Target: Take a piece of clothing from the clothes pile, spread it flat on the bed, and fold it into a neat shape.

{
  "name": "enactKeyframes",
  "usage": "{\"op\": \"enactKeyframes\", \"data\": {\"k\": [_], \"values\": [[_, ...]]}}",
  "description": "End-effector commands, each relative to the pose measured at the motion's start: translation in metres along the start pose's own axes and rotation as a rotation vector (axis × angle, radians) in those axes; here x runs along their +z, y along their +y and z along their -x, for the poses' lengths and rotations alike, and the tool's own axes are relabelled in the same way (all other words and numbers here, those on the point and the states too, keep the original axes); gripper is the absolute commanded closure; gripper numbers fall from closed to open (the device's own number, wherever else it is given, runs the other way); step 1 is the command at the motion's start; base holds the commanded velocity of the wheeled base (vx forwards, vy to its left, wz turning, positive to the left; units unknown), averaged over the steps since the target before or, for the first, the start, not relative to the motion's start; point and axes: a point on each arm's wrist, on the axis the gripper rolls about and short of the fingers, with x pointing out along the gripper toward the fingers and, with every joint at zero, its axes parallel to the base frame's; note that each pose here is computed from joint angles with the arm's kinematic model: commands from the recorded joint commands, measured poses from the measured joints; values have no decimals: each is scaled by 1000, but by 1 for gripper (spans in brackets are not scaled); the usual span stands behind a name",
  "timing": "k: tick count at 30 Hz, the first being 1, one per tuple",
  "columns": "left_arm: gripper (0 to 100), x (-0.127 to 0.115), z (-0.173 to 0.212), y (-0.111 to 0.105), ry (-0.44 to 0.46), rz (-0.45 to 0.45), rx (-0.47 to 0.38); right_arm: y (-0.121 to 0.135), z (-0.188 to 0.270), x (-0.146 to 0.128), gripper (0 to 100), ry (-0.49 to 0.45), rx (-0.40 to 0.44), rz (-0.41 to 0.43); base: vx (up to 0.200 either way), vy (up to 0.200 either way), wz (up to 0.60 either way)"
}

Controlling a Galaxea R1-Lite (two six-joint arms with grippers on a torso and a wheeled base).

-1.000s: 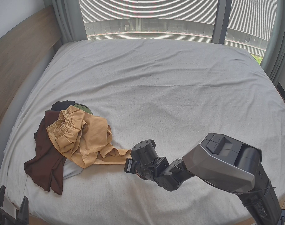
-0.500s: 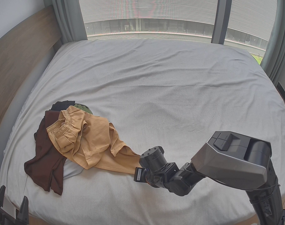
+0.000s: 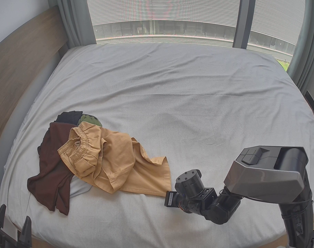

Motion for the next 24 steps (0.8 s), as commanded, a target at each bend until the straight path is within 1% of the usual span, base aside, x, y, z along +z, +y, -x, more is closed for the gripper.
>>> {"op": "enactKeyframes", "data": {"k": [1,3,5,9,11,13,18,24], "values": [[0,-5,-1,0,8,0,1,-16,9,-7,100,12,-28,-7,0,0,0],[0,-5,-1,0,8,0,1,-21,10,-7,100,8,-34,-14,0,0,0],[0,-5,-1,0,8,0,1,-21,10,-7,100,8,-34,-14,0,0,0],[0,-5,-1,0,8,-1,1,-39,23,-9,100,-2,-54,-17,0,0,0],[0,-5,-1,0,8,-1,1,-41,24,-9,100,-7,-56,-16,0,0,0],[0,-5,-1,0,8,-1,1,-52,30,-10,100,-27,-58,-13,0,0,0],[0,-5,-1,0,8,-1,1,-64,37,-13,100,-33,-76,-26,0,0,0],[0,-5,-1,0,8,-3,1,-80,52,-8,100,-50,-94,-37,0,0,0]]}}
